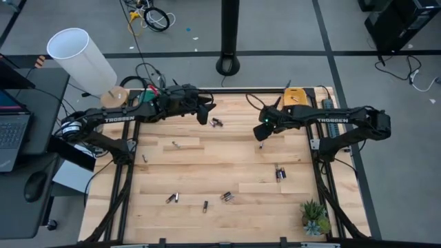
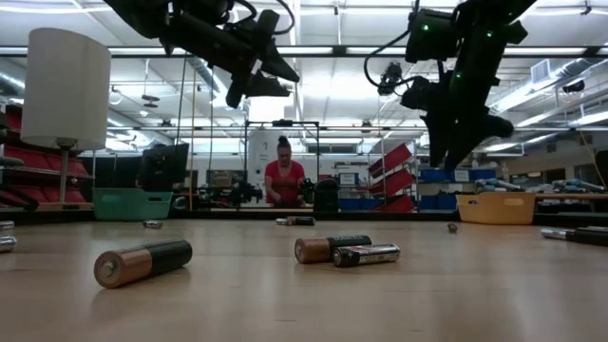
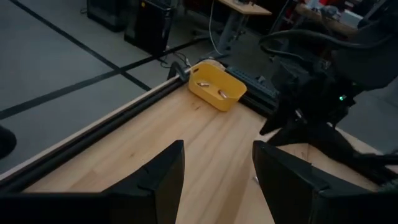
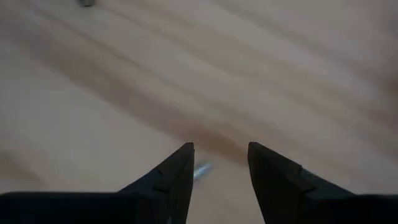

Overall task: Sort batteries
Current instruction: Put the silver battery into the yellow bin

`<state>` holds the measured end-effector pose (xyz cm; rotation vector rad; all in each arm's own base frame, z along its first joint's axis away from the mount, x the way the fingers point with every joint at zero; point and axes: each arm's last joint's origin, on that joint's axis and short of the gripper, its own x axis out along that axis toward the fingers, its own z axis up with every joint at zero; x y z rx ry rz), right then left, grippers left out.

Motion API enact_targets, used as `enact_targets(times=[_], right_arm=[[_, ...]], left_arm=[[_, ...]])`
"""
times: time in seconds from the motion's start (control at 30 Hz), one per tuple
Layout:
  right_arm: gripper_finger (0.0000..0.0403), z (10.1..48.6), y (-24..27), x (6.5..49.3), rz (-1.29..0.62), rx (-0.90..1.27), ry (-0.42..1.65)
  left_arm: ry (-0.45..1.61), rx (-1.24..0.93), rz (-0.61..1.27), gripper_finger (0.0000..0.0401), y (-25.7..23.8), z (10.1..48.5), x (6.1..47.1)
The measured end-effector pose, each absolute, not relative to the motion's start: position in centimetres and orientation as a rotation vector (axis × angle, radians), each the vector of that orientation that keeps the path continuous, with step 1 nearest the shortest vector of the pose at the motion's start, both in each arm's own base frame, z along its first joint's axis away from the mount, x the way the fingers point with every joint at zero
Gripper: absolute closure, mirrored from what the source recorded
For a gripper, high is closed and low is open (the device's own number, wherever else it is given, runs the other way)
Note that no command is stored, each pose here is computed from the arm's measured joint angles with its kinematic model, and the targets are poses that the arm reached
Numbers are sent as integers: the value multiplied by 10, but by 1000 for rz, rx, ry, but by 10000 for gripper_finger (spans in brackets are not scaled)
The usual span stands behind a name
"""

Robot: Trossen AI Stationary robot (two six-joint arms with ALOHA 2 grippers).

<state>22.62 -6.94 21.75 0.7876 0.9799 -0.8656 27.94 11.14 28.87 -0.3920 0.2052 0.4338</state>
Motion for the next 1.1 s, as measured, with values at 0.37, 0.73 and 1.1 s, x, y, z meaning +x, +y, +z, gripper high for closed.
enact_targets(times=[0.37,0.73,1.1], right_arm=[[243,183,-47,221,-813,940,1005],[245,184,-52,222,-836,793,968],[248,185,-54,223,-727,925,1004]], left_arm=[[302,-373,487,216,91,293,267],[765,-409,446,244,71,272,224],[633,-437,406,244,64,263,236]])
